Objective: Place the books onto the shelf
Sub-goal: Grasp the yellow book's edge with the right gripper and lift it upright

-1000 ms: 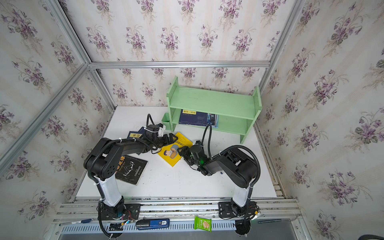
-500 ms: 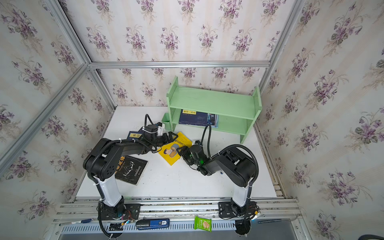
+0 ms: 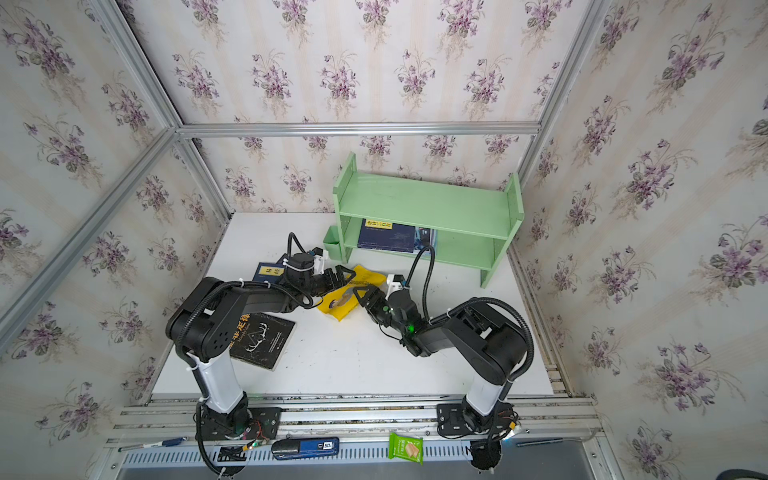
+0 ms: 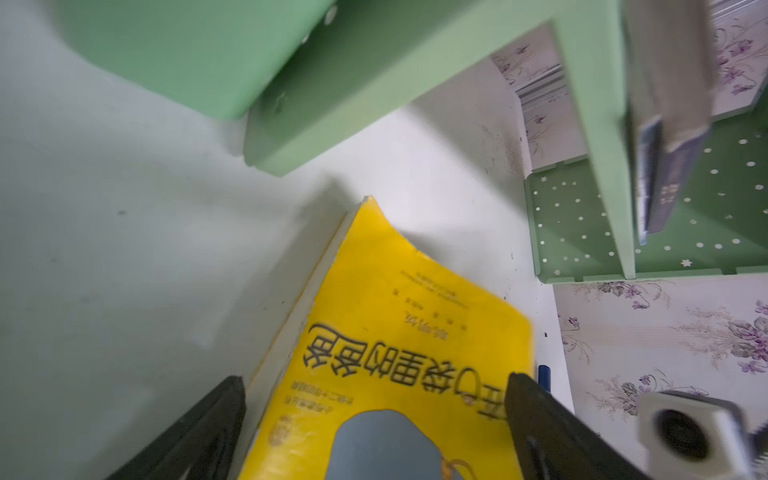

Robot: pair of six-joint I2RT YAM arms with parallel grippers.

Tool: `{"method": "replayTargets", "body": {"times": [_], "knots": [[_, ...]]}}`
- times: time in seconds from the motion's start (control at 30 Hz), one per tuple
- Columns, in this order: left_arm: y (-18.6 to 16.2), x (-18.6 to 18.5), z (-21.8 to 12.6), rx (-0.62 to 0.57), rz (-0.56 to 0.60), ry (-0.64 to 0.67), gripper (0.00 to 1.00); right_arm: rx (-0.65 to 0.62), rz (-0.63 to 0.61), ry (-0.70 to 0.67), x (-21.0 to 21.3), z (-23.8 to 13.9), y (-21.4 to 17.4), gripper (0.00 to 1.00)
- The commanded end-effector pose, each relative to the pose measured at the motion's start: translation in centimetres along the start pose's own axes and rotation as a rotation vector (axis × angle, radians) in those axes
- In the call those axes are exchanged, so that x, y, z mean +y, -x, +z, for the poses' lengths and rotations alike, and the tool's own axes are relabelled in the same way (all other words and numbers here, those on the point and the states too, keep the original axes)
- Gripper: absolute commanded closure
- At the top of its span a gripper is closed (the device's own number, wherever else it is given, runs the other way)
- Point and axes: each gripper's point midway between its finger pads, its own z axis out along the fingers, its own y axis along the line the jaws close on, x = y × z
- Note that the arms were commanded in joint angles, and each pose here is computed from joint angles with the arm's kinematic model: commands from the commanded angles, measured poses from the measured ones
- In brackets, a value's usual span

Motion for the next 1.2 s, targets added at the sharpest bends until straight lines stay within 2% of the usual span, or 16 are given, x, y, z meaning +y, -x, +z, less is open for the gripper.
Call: {"method": "replayTargets", "body": {"times": [0.0,0.17,0.3,0.6,0.67,0.83,1.0,1.17], "knots": [[-4.4,-0.7,0.0,0.195,-0.117,-0.055,0.01,-0.003,-0.042,0.132,3.7,0.2,0.3,0.25],[-4.3,-0.9,-0.1,0.194,-0.117,-0.061,0.01,0.017,0.002,0.1,2.3,1.4,0.0,0.25],[-4.3,-0.8,-0.2,0.191,-0.119,-0.058,0.01,0.018,0.03,0.018,0.0,1.7,-0.2,0.27],[-4.5,-0.7,-0.1,0.199,-0.119,-0.063,0.01,0.008,-0.029,-0.147,-1.7,0.4,0.2,0.29],[-4.6,-0.7,0.1,0.202,-0.122,-0.069,0.01,0.016,-0.037,-0.179,-2.0,0.1,0.3,0.34],[-4.4,-1.0,0.0,0.2,-0.113,-0.079,0.01,0.015,-0.033,-0.239,-3.0,-0.4,0.7,0.58],[-4.0,-1.6,-0.3,0.19,-0.1,-0.091,0.01,0.009,-0.025,-0.264,-3.5,-0.9,0.7,0.69],[-2.9,-2.9,-1.7,0.156,-0.075,-0.117,0.01,0.001,-0.059,-0.28,-2.9,-1.8,1.1,0.75]]}}
